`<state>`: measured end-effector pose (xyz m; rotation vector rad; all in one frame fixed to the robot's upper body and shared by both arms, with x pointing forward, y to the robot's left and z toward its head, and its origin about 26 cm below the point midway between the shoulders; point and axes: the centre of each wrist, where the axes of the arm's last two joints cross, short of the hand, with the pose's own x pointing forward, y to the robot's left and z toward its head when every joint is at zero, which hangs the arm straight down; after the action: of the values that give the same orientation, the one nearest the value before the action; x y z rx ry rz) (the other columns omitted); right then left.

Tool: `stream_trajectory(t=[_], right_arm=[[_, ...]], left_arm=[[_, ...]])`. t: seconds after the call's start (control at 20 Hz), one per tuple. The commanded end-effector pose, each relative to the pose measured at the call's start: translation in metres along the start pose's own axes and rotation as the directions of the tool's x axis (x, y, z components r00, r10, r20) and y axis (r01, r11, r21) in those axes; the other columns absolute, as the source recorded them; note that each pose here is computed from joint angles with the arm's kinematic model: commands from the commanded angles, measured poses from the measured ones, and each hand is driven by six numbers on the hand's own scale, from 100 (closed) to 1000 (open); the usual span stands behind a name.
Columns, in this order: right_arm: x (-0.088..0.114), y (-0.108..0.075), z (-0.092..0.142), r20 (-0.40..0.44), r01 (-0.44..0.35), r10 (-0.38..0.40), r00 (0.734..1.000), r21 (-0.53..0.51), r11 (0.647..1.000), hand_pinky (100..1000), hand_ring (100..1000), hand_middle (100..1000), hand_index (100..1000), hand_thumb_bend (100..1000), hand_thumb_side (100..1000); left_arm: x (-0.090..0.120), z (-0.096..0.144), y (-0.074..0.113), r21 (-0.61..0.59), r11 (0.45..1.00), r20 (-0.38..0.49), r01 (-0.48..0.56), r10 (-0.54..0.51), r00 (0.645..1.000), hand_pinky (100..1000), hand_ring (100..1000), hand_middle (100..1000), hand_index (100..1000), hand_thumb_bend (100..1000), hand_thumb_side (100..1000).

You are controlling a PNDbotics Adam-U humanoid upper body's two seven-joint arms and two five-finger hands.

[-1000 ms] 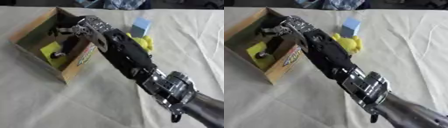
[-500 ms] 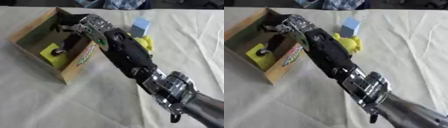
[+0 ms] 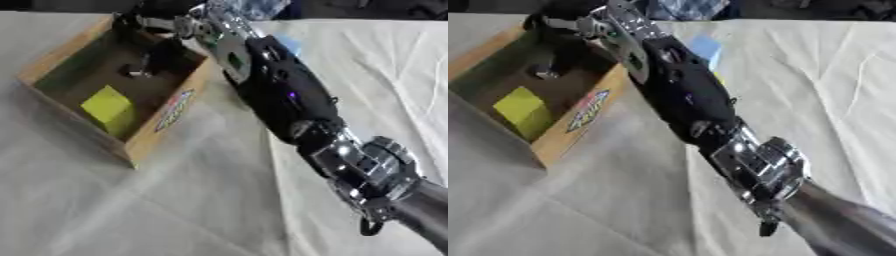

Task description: Pick up objects on the table and place them in the box.

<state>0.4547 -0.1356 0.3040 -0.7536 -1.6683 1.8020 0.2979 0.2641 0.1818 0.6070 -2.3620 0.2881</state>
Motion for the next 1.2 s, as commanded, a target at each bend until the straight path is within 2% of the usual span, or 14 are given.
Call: stream_trajectory(t=[0.05, 0.2, 0.3, 0.6, 1.0, 1.2], right_arm=[[-0.006, -0.03, 0.028, -0.007, 0.006, -0.006, 1.0, -0.07, 0.998, 921, 873, 776, 975, 312, 675], [-0.016, -0.039, 0.051, -0.037, 0.018, -0.021, 0.999, -0.094, 0.995, 922, 873, 776, 973, 313, 650], [-0.022, -0.041, 0.063, -0.06, 0.011, -0.017, 0.998, -0.095, 0.995, 924, 874, 776, 967, 361, 586], [-0.046, -0.03, 0.091, -0.146, -0.016, 0.009, 0.989, -0.043, 0.999, 928, 882, 786, 962, 406, 523], [-0.082, -0.022, 0.11, -0.318, -0.015, 0.004, 0.948, -0.032, 0.999, 946, 906, 819, 973, 511, 592], [-0.102, -0.012, 0.112, -0.391, -0.017, 0.019, 0.92, 0.009, 1.0, 952, 917, 830, 976, 534, 569]], left_arm=[[0.004, -0.005, 0.004, 0.005, 1.0, 0.026, 0.011, -0.011, 1.0, 610, 835, 1000, 670, 254, 952], [0.004, -0.005, 0.005, 0.006, 1.0, 0.026, 0.017, -0.017, 1.0, 610, 835, 1000, 670, 253, 953], [0.004, -0.006, 0.005, 0.005, 1.0, 0.027, 0.02, -0.021, 0.999, 610, 836, 1000, 670, 252, 953], [0.004, -0.006, 0.006, 0.005, 1.0, 0.028, 0.029, -0.029, 0.999, 611, 835, 1000, 670, 251, 953], [0.004, -0.006, 0.006, 0.002, 1.0, 0.029, 0.031, -0.031, 0.999, 611, 835, 1000, 670, 246, 950], [0.004, -0.006, 0.006, 0.001, 1.0, 0.029, 0.031, -0.031, 0.999, 611, 835, 1000, 670, 242, 947]])
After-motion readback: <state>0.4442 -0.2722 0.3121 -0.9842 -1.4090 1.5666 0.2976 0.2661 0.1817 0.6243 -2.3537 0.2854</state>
